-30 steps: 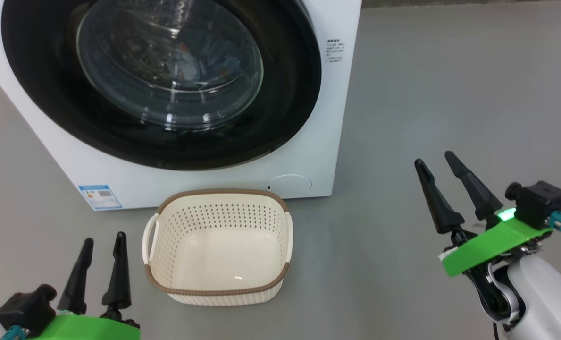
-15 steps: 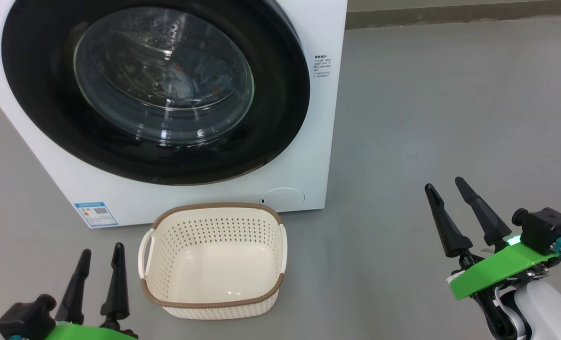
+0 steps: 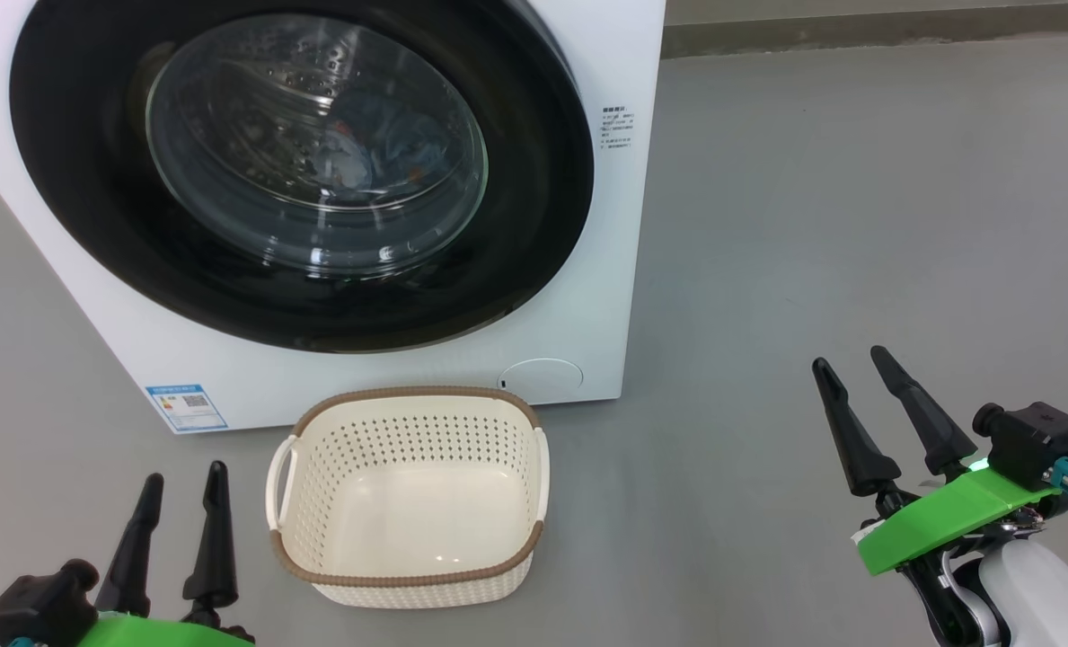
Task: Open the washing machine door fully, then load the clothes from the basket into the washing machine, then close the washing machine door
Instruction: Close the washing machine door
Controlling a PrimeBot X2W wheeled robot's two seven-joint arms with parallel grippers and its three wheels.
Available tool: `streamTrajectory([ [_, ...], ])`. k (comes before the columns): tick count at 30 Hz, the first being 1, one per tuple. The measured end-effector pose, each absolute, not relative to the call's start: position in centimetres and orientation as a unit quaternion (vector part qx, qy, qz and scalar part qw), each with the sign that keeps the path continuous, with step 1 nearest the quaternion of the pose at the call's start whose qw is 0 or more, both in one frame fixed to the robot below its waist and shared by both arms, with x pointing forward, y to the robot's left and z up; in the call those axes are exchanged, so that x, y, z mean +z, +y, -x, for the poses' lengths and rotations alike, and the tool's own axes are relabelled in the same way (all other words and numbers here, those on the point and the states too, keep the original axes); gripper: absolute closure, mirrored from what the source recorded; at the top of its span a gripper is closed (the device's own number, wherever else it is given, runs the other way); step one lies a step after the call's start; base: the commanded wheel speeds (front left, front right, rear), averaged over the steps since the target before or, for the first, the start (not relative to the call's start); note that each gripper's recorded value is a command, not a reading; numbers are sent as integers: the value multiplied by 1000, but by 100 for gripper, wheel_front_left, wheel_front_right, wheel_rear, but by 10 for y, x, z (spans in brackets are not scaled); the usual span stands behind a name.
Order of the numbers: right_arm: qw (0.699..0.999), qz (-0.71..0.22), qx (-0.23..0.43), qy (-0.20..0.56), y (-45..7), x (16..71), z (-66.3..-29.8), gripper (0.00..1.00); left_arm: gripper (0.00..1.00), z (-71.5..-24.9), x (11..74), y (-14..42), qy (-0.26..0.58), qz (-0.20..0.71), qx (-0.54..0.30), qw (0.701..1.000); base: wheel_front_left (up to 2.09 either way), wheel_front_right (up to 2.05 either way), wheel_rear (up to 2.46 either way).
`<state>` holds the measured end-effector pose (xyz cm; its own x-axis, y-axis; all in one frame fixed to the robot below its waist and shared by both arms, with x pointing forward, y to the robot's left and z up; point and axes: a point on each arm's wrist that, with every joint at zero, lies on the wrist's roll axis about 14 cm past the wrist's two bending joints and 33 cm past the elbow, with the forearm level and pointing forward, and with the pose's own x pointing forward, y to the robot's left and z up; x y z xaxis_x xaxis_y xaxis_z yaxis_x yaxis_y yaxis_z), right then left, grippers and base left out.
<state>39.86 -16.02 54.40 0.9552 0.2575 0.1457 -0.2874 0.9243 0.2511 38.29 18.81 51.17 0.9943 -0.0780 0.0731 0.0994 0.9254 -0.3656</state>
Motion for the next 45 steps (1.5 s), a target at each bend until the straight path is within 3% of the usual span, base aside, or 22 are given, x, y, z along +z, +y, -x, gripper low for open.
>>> streamTrajectory([
  [45, 980, -139, 135, -54, -161, 543, -398, 0, 0, -382, 513, 190, -29, 183, -40, 982, 0, 0, 0],
])
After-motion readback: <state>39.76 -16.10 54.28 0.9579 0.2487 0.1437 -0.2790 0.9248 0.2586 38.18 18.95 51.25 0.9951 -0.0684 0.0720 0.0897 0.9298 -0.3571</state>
